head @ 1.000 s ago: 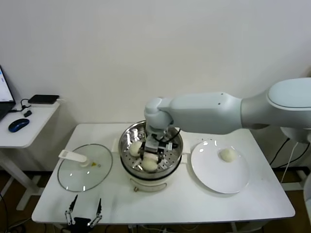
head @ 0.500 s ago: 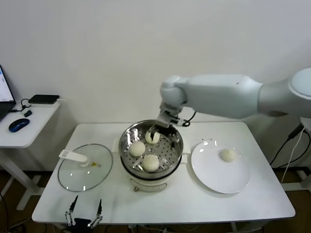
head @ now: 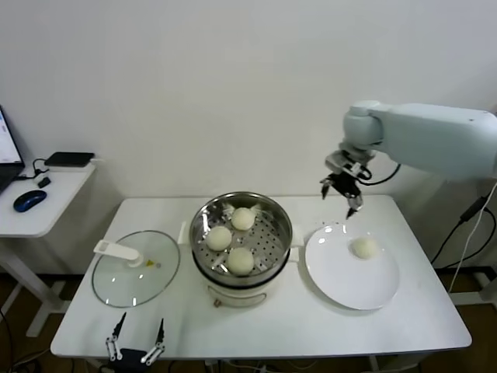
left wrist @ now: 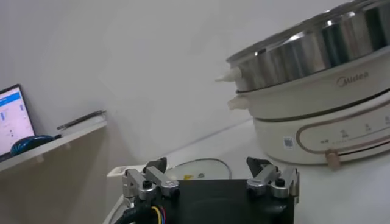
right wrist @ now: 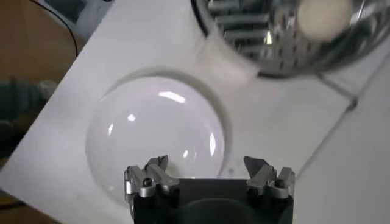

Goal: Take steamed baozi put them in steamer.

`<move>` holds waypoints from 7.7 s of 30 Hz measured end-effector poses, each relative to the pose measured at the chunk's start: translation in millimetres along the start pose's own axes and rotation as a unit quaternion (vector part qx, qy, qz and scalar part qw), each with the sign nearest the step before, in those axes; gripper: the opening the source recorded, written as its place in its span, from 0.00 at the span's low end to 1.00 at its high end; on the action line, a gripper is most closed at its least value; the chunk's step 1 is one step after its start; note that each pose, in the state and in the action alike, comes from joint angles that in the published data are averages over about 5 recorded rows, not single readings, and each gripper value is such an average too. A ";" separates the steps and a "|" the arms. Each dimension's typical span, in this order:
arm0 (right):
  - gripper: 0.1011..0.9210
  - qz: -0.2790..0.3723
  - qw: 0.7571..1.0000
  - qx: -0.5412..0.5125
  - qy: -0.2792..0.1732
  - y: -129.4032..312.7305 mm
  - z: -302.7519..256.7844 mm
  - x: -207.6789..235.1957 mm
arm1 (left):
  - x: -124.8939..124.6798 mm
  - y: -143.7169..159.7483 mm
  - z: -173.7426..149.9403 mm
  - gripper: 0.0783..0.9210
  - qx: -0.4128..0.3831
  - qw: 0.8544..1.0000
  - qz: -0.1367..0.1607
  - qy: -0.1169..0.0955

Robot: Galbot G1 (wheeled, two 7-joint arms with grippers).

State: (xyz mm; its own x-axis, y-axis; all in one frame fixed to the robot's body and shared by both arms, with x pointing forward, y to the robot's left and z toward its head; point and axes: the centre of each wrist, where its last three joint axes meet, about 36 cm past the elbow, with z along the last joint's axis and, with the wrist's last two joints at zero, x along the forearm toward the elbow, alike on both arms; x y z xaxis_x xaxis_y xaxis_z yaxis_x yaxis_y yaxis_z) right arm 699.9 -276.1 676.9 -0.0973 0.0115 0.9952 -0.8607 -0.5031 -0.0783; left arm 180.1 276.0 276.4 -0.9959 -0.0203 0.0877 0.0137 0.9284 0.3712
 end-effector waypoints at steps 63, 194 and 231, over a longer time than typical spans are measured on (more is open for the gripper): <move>0.73 0.008 0.986 -0.165 0.008 75.3 96.0 -208.8 | 4.5 -3.2 9.4 0.88 -0.003 1.000 0.003 0.013; 0.88 0.502 0.580 -0.437 -0.469 232.2 -108.5 -171.0 | -5.0 -5.7 -1.8 0.88 -0.004 1.000 0.009 -0.014; 0.88 0.608 0.322 -0.609 -0.394 413.8 -250.1 -331.0 | -8.1 -9.3 0.4 0.88 0.004 1.000 0.006 -0.016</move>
State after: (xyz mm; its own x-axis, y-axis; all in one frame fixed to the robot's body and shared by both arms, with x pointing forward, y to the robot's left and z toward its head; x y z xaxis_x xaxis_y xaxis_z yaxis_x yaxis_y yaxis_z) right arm 250.9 -271.9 300.3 -0.9890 -0.0178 -0.1471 -0.0289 0.9969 0.0737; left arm 188.1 267.7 271.9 -0.9981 0.0029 0.0616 0.0251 0.9312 0.3637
